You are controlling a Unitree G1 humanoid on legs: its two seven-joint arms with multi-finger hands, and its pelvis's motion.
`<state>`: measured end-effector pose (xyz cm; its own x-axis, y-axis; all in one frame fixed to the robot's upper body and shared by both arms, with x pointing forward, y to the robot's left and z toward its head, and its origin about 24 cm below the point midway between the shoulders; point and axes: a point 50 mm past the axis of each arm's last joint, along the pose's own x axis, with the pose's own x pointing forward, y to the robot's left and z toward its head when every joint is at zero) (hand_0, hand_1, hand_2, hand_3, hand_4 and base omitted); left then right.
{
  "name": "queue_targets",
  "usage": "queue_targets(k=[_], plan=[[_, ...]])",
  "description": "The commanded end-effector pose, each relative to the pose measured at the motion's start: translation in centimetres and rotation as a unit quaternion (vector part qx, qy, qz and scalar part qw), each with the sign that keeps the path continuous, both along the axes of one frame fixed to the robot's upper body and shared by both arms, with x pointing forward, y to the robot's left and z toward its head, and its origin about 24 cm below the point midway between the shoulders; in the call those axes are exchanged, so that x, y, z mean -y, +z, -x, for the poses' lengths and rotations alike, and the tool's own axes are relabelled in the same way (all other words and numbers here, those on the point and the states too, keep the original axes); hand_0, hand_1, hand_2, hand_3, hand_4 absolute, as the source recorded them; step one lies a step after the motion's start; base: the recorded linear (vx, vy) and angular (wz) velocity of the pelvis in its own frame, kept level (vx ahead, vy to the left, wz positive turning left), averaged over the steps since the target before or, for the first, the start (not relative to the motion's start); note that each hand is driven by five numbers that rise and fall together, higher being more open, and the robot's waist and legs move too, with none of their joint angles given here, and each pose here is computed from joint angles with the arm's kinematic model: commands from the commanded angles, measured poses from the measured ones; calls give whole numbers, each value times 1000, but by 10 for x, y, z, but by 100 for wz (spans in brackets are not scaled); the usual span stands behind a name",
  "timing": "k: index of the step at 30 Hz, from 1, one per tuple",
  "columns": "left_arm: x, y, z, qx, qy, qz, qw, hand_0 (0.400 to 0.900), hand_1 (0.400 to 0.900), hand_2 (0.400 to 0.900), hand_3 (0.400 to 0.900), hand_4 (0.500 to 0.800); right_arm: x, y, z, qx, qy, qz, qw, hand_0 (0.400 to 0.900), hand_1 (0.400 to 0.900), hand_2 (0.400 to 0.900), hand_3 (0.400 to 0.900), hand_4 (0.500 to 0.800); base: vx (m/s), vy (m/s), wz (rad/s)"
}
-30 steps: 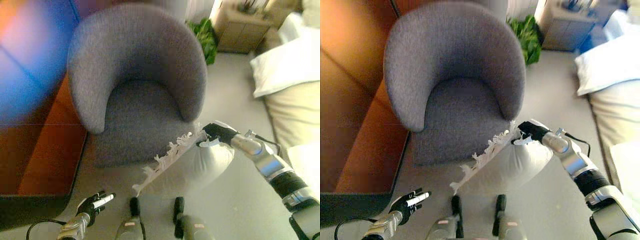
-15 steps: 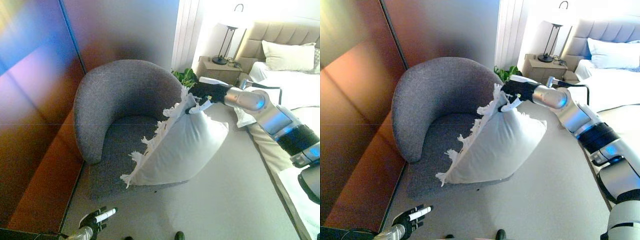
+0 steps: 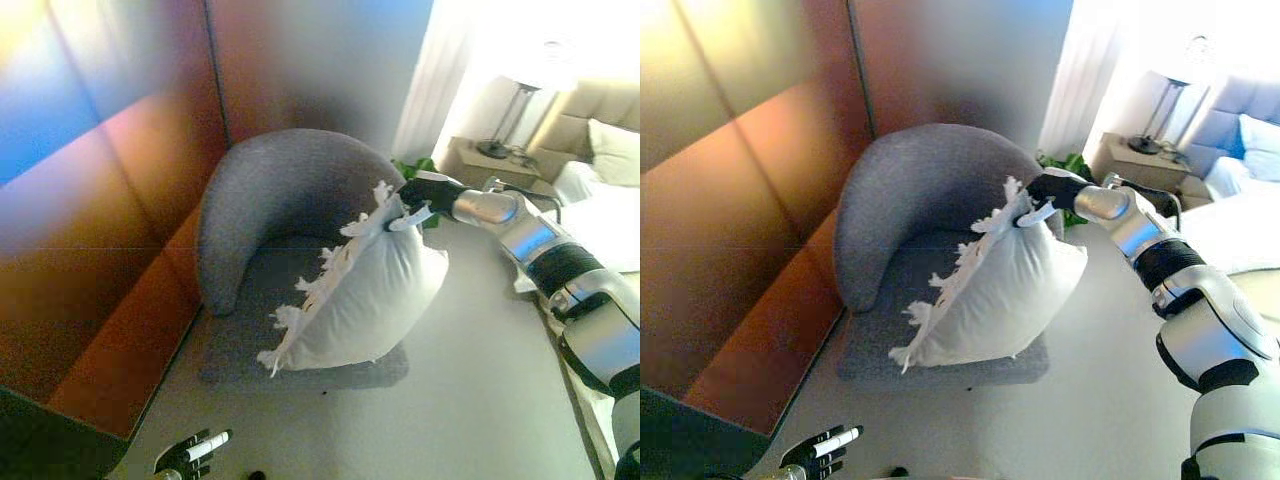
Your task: Pick up the pillow and put it on the sofa.
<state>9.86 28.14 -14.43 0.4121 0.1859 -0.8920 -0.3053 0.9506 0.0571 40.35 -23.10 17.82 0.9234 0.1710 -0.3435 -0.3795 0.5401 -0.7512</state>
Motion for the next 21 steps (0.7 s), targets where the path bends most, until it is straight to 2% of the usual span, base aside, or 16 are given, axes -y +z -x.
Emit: queue_targets(k=[1, 7, 15, 21], plan=[[-20, 10, -6, 16, -26, -33, 999, 900, 900, 900, 900, 800, 2, 120, -10, 191, -38, -27, 981, 900, 900, 900, 900, 800, -61, -17, 24], [-20, 9, -2, 17, -42, -36, 998, 900, 900, 900, 900, 800, 33, 110, -5, 171, -98, -87, 977, 900, 900, 900, 900, 800, -34, -4, 8], [-14, 8, -6, 23, -60, -35, 997, 900, 900, 900, 900, 800, 52, 93, 2, 184, -120, -214, 952, 900, 900, 900, 900, 800, -18, 11, -16], [-12, 8, -10, 25, -58, -36, 997, 900, 900, 900, 900, 800, 78, 81, 14, 195, -148, -235, 941, 900, 900, 900, 900, 800, -7, 11, -15]])
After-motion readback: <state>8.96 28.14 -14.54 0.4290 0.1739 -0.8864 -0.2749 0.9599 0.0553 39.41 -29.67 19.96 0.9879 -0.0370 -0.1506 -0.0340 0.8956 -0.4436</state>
